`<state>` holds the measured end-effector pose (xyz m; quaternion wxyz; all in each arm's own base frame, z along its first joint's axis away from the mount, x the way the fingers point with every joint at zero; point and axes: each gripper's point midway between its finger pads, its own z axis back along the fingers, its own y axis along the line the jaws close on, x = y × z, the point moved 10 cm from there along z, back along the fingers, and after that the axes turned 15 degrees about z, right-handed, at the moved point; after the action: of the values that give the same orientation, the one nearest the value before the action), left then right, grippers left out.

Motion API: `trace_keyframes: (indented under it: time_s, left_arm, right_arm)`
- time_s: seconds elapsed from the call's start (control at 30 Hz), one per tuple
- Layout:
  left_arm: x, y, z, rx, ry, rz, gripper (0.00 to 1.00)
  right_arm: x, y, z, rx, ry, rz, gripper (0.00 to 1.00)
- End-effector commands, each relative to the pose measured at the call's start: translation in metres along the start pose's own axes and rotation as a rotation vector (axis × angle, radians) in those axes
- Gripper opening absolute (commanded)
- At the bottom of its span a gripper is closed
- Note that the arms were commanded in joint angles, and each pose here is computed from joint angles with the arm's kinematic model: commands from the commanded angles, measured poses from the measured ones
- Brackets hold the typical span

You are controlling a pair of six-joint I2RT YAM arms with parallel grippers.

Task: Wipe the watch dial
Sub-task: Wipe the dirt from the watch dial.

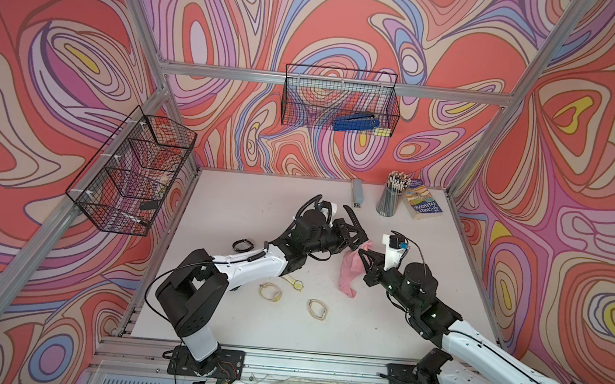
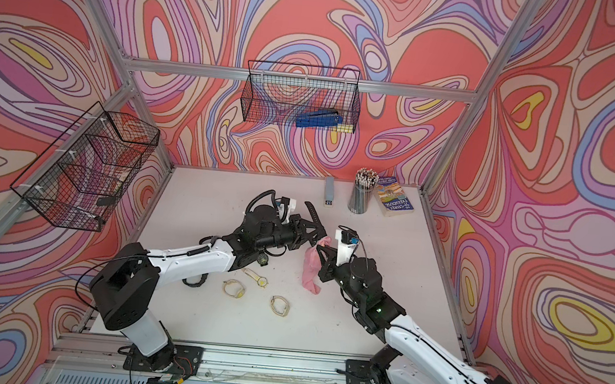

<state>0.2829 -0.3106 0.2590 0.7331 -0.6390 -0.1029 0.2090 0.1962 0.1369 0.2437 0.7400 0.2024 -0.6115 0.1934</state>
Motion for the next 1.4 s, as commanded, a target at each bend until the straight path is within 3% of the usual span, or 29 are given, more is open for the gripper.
trace_keyframes:
  time_s: [0.0, 0.33, 0.57, 0.9, 1.1, 1.23, 1.37]
  left_arm:
    - [-0.018, 0.026, -0.006, 0.097, 0.116, 0.043, 0.00]
    - [-0.017, 0.014, -0.009, 0.047, 0.123, 0.062, 0.00]
    - [-0.017, 0.003, -0.013, 0.022, 0.123, 0.063, 0.00]
    - [-0.013, 0.017, -0.021, 0.046, 0.112, 0.099, 0.00]
    - [-0.011, 0.031, -0.024, 0.074, 0.111, 0.117, 0.00]
    - [-0.012, 0.038, -0.021, 0.084, 0.113, 0.129, 0.00]
    - [-0.013, 0.036, -0.019, 0.075, 0.119, 0.130, 0.00]
  right_arm:
    - [0.027, -0.012, 0.009, -0.162, -0.173, -0.006, 0.00]
    - [-0.008, -0.018, -0.019, -0.247, 0.124, 0.023, 0.00]
    - [-0.028, -0.010, -0.032, -0.132, 0.211, 0.050, 0.00]
    - [-0.009, 0.008, -0.029, 0.108, 0.095, 0.055, 0.00]
    - [0.019, 0.011, -0.013, 0.141, -0.066, 0.032, 0.00]
    - [0.034, 0.000, 0.006, -0.002, -0.160, 0.021, 0.00]
    - [0.026, -0.014, 0.002, -0.203, -0.027, 0.042, 0.00]
